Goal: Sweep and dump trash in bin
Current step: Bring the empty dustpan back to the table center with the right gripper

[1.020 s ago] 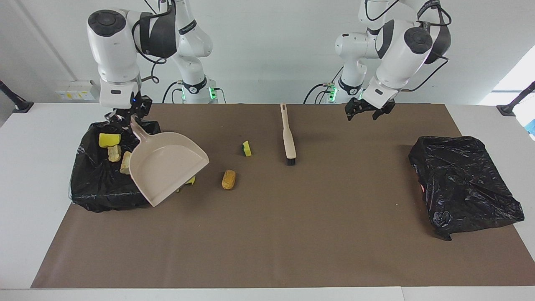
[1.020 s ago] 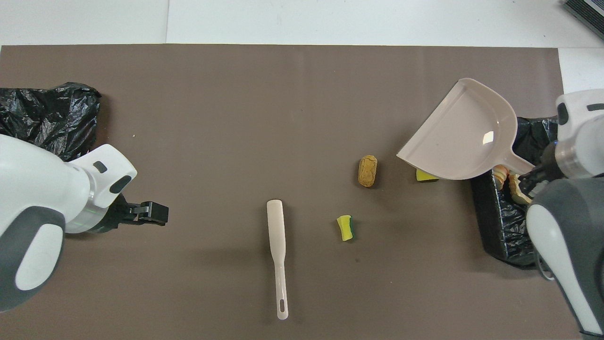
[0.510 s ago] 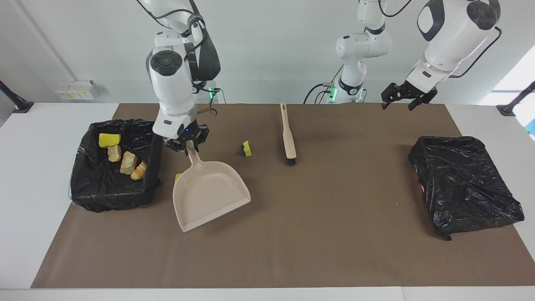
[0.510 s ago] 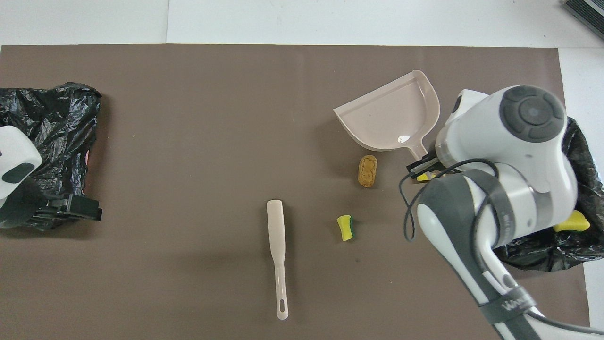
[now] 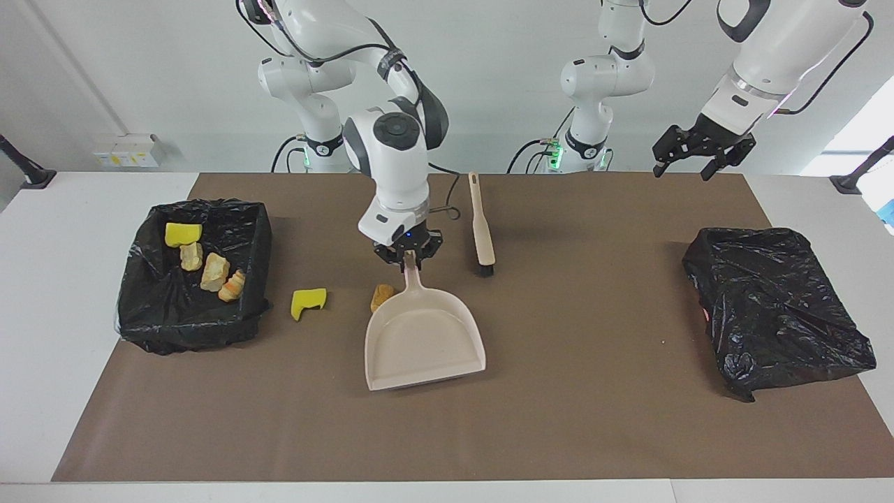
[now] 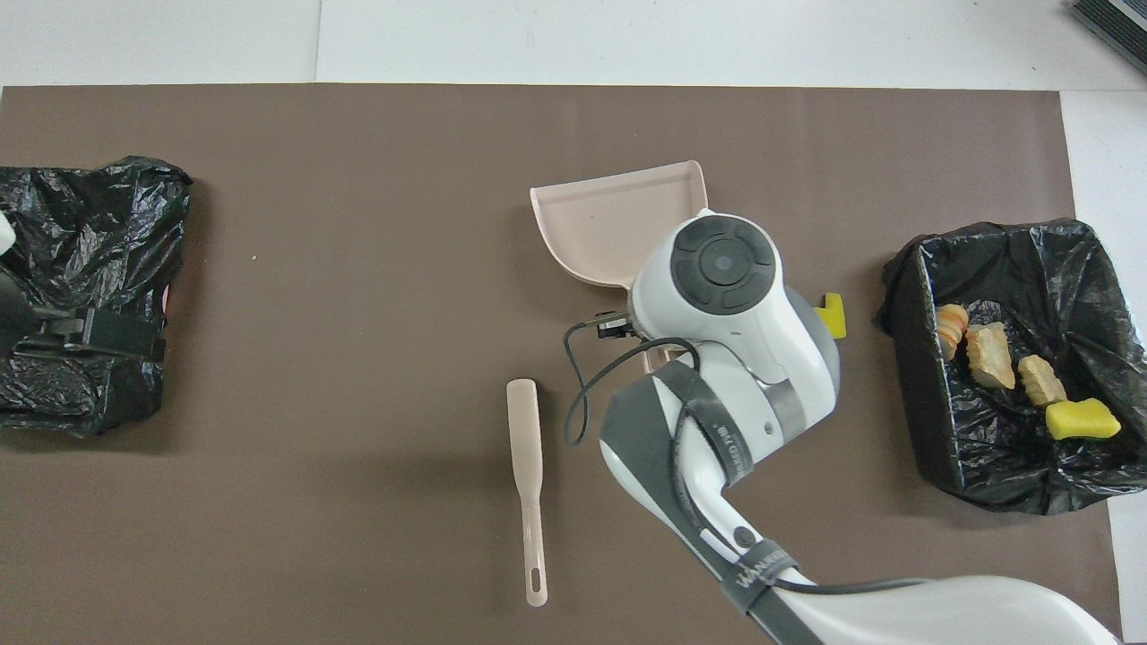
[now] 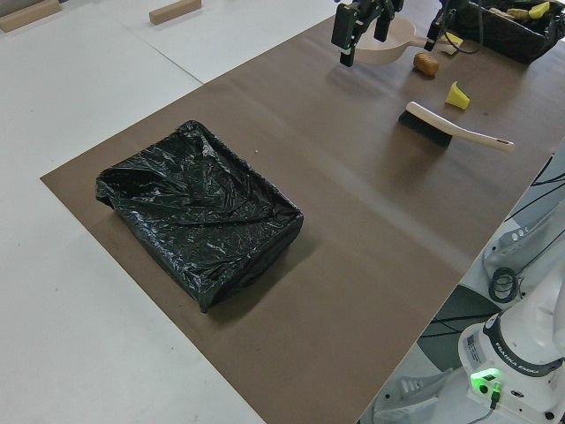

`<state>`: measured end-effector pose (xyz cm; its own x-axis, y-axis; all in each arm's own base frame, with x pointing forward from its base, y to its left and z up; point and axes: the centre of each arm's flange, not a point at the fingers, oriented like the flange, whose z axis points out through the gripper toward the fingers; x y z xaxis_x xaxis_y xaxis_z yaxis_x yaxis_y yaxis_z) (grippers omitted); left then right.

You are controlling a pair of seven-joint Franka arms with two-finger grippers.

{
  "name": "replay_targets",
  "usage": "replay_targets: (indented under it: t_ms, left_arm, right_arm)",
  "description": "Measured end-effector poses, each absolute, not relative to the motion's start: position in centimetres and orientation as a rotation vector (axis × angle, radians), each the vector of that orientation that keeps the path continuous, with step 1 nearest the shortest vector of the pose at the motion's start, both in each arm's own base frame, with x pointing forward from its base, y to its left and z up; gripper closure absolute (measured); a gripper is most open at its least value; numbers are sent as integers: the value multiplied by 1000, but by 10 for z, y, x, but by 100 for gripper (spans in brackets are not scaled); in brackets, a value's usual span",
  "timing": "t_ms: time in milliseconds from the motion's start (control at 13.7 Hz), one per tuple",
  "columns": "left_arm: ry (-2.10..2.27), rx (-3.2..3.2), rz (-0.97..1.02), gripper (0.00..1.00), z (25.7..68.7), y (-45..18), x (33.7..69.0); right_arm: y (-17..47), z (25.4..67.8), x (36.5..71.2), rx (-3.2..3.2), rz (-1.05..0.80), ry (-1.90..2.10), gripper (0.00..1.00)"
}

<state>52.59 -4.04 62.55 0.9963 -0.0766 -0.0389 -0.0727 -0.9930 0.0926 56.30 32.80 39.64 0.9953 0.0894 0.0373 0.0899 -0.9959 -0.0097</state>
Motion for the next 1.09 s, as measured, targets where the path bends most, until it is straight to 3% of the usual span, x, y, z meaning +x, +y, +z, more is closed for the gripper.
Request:
replay_targets:
  t_ms: [291,437,729,802,1093]
  left_arm:
    - [-110,3038,-19,0,621,-38,554]
    - [-123,3036,63,0,624,-45,562]
    - [-167,3027,99,0,618,-68,569]
    - [-166,3024,103,0,612,-78,574]
    - [-160,3008,129,0,595,-124,584]
  right_arm:
    - [406,352,562,-3087,-56,-12,68]
    - [401,354,573,-3086,-79,6,54]
    - [357,408,599,-3090,-142,-18,7]
    - [336,429,603,-3106,-134,-65,0]
    - [233,498,616,-3146,-110,-298,0]
